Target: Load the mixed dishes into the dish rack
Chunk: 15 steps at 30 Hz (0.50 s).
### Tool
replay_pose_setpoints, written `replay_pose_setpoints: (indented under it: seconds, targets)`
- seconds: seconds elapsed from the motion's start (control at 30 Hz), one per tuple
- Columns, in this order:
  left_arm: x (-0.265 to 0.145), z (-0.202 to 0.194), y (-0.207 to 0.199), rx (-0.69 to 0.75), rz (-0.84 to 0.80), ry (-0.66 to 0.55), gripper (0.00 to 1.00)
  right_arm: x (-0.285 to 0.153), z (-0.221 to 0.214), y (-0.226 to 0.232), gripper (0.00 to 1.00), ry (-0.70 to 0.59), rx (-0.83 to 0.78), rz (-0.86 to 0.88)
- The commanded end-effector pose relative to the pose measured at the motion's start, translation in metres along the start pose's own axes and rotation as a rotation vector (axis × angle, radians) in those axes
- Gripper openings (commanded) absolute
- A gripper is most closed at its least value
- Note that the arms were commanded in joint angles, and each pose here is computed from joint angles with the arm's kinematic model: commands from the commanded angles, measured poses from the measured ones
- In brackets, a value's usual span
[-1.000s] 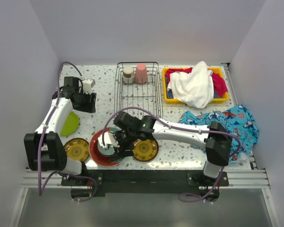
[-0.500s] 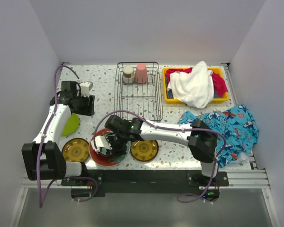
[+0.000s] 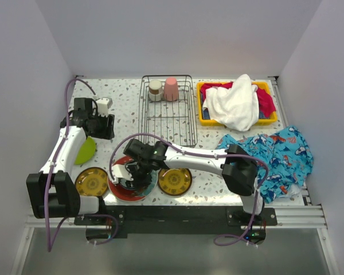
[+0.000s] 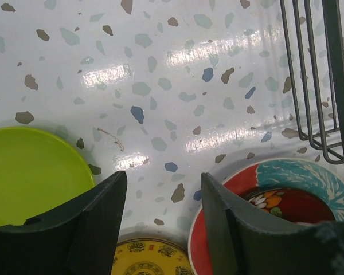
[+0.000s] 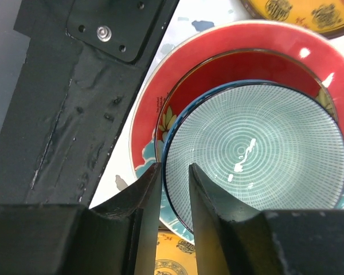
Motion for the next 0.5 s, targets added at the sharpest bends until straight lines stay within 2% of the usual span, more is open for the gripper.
replay_pose_setpoints:
  seconds: [0.0, 0.07, 0.2, 0.23, 0.27, 0.47]
  targets:
    - [0.001, 0.01, -0.004, -0.02, -0.029, -0.034, 0.59, 0.0, 0.006, 0.002, 0.29, -0.01, 0.0, 0.03]
    - [0.001, 0.012, -0.004, -0.02, -0.029, -0.034, 0.59, 0.0, 0.006, 0.002, 0.29, -0.011, 0.003, 0.029]
    - [0.0, 0.013, -0.005, -0.021, -0.035, -0.035, 0.59, 0.001, 0.007, 0.002, 0.16, -0.016, 0.004, 0.036]
    - [0.0, 0.013, -0.006, -0.021, -0.037, -0.035, 0.59, 0.0, 0.008, 0.002, 0.09, -0.015, 0.004, 0.032]
    - [0.0, 0.014, -0.006, -0.022, -0.038, -0.035, 0.59, -0.001, 0.008, 0.002, 0.06, -0.015, 0.003, 0.032]
    - [-0.001, 0.012, -0.009, -0.02, -0.055, -0.033, 0.59, -0.016, 0.013, 0.0, 0.0, -0.002, -0.007, 0.006]
Point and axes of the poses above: each gripper's point midway between its finger pads, its own x axis out along the fingers, its own y axis along the line the jaws close on, z = x × y, the point moved 2 cm from there along -x, back along the fingers, and after that the axes turned 15 degrees about -x, right-handed, at the moved point
